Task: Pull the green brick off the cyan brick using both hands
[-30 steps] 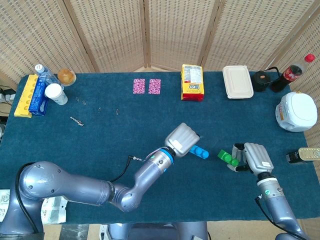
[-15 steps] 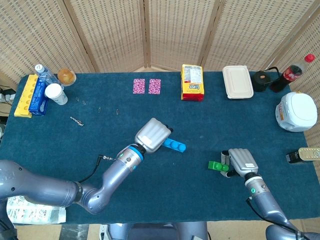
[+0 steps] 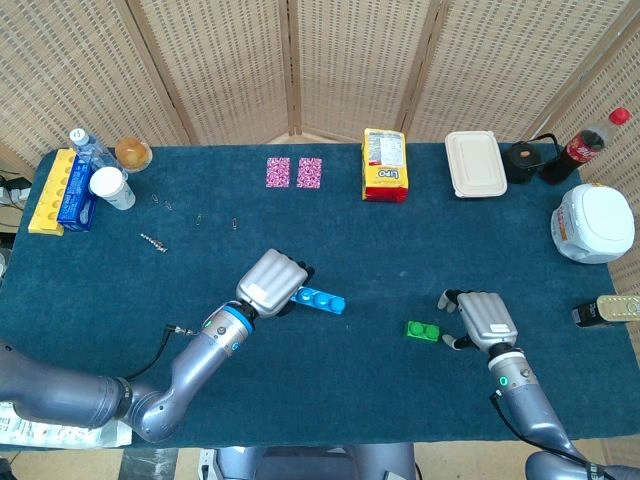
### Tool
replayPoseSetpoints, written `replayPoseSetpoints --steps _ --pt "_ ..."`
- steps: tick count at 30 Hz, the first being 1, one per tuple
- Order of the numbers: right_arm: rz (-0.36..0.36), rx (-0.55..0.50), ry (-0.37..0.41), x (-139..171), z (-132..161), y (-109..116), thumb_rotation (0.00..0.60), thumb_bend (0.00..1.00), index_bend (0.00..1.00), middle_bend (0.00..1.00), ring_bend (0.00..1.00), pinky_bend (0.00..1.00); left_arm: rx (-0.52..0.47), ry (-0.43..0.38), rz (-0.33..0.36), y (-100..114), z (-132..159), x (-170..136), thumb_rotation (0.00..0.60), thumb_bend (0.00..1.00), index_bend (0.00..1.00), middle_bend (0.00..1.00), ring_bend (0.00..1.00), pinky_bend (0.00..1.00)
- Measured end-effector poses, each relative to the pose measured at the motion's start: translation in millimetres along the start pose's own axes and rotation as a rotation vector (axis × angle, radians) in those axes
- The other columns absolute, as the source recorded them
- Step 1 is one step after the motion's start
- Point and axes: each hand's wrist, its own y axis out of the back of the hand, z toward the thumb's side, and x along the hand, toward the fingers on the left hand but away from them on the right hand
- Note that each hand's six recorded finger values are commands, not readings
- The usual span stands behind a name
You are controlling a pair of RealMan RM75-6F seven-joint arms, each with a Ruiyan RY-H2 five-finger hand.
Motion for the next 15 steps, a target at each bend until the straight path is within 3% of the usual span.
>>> replayPoseSetpoints --steps 6,9,12,15 --pt "-0.073 0.004 0.002 13 -3 29 0.6 0.27 0.36 0.41 0.42 0.38 -0.025 -0.007 -0.025 -25 8 0 0.6 0.41 0.83 0.66 0.61 0.57" --pt "-0.096 -0.008 0.001 18 -5 37 0.6 0.27 0.36 0.41 0.42 0.37 -0.032 -0.008 -0.046 -42 12 -1 0.6 0.38 0.79 0.63 0.57 0.51" --pt "-0.103 -0.026 -0.002 21 -8 39 0.6 0.27 0.36 0.41 0.42 0.37 -0.038 -0.004 -0.091 -60 14 -2 0.586 0.29 0.42 0.46 0.37 0.36" --pt "-0.107 -0.037 -0.007 23 -13 40 0.6 0.27 0.36 0.41 0.42 0.37 -0.046 0.014 -0.13 -74 13 -1 0.547 0.24 0.2 0.34 0.23 0.26"
